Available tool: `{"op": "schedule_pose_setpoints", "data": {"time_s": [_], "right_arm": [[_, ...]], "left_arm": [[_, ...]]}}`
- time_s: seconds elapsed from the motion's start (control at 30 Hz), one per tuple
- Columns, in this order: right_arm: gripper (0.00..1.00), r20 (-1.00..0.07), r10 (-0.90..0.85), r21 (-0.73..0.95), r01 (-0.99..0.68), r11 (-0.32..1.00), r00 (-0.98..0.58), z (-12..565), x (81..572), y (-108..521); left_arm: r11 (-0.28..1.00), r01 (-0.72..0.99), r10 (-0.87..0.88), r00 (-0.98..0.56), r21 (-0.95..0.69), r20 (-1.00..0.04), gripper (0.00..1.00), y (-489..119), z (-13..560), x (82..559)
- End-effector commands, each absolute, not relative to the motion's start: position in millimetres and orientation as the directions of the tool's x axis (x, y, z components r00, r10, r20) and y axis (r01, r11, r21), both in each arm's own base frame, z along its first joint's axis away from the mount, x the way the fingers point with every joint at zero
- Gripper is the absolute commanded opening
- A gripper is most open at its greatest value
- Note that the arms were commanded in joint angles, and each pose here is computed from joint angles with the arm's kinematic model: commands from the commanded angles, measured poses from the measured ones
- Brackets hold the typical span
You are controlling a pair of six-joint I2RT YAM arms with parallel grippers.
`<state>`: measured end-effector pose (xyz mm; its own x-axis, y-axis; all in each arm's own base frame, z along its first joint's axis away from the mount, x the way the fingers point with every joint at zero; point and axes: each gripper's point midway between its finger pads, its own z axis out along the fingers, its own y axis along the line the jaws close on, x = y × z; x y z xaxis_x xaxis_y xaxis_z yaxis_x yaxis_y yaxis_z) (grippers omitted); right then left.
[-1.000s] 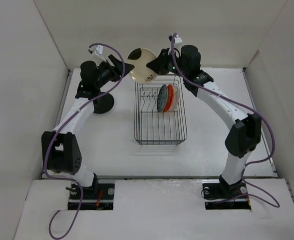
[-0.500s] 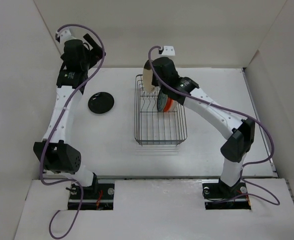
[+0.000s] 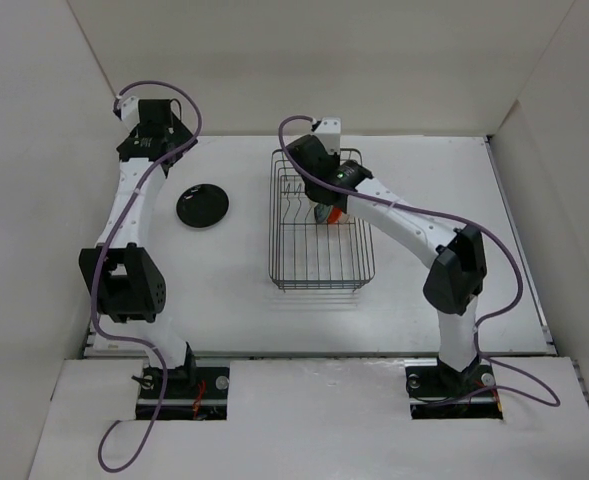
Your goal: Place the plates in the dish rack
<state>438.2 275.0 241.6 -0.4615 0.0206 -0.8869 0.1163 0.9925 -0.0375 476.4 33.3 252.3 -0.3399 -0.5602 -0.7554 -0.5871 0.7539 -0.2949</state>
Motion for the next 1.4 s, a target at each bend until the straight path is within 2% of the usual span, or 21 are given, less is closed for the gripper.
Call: {"op": "schedule_pose_setpoints", "data": {"time_s": [0.0, 0.43, 0.53, 0.57, 0.63, 0.8, 0.83, 0.93, 1.0, 1.1, 1.23, 1.27, 1.33, 1.37], "right_arm": [[0.00, -0.895, 0.060, 0.005, 0.124, 0.992, -0.443, 246.2, 441.1, 281.6], [0.00, -0.864, 0.059, 0.000, 0.118, 0.993, -0.501, 200.4, 459.9, 290.4], [0.20, -0.855, 0.054, -0.001, 0.105, 0.994, -0.515, 190.2, 461.4, 295.4], [0.35, -0.859, 0.060, 0.007, 0.105, 0.994, -0.509, 194.3, 462.6, 296.5], [0.48, -0.859, 0.066, 0.020, 0.096, 0.995, -0.508, 197.1, 463.0, 299.4], [0.60, -0.875, 0.085, 0.061, 0.066, 0.996, -0.477, 224.6, 463.0, 303.3], [0.60, -0.880, 0.079, 0.062, 0.051, 0.997, -0.469, 230.8, 461.5, 308.3], [0.61, -0.895, 0.091, 0.080, 0.042, 0.996, -0.436, 261.0, 453.4, 304.8], [0.61, -0.910, 0.097, 0.097, 0.020, 0.995, -0.404, 284.5, 445.5, 303.0], [0.61, -0.918, 0.105, 0.126, -0.032, 0.992, -0.382, 305.6, 433.0, 304.7], [0.61, -0.929, 0.126, 0.169, -0.094, 0.981, -0.348, 329.5, 417.8, 305.3], [0.62, -0.932, 0.118, 0.168, -0.118, 0.979, -0.343, 333.4, 412.7, 308.5], [0.62, -0.934, 0.114, 0.172, -0.145, 0.974, -0.339, 338.9, 408.5, 308.7], [0.62, -0.936, 0.101, 0.162, -0.157, 0.974, -0.338, 339.2, 404.1, 310.3]], "left_arm": [[0.726, -0.616, -0.584, -0.315, -0.307, -0.749, 1.00, 49.5, 251.3, 473.2], [0.718, -0.647, -0.597, -0.384, -0.256, -0.704, 1.00, 55.5, 203.2, 481.8], [0.713, -0.658, -0.604, -0.398, -0.245, -0.690, 1.00, 55.3, 188.3, 484.2], [0.712, -0.663, -0.605, -0.412, -0.232, -0.681, 0.97, 55.2, 179.2, 482.6], [0.712, -0.662, -0.605, -0.410, -0.233, -0.683, 0.93, 55.3, 176.8, 483.3], [0.727, -0.640, -0.606, -0.428, -0.248, -0.671, 0.89, 49.5, 171.1, 484.9], [0.727, -0.640, -0.605, -0.428, -0.248, -0.671, 0.84, 49.5, 171.0, 484.9], [0.731, -0.631, -0.619, -0.454, -0.259, -0.641, 0.83, 46.5, 161.8, 478.6], [0.730, -0.632, -0.629, -0.470, -0.262, -0.618, 0.73, 46.6, 153.8, 470.9], [0.696, -0.660, -0.677, -0.470, -0.284, -0.566, 0.44, 47.5, 136.6, 453.3], [0.675, -0.694, -0.695, -0.485, -0.250, -0.531, 0.45, 47.5, 112.3, 437.5], [0.672, -0.692, -0.704, -0.484, -0.266, -0.520, 0.53, 44.3, 110.2, 438.1], [0.665, -0.701, -0.714, -0.496, -0.258, -0.494, 0.59, 41.3, 96.2, 429.9], [0.666, -0.701, -0.716, -0.506, -0.254, -0.480, 0.65, 39.3, 90.7, 425.8]]}}
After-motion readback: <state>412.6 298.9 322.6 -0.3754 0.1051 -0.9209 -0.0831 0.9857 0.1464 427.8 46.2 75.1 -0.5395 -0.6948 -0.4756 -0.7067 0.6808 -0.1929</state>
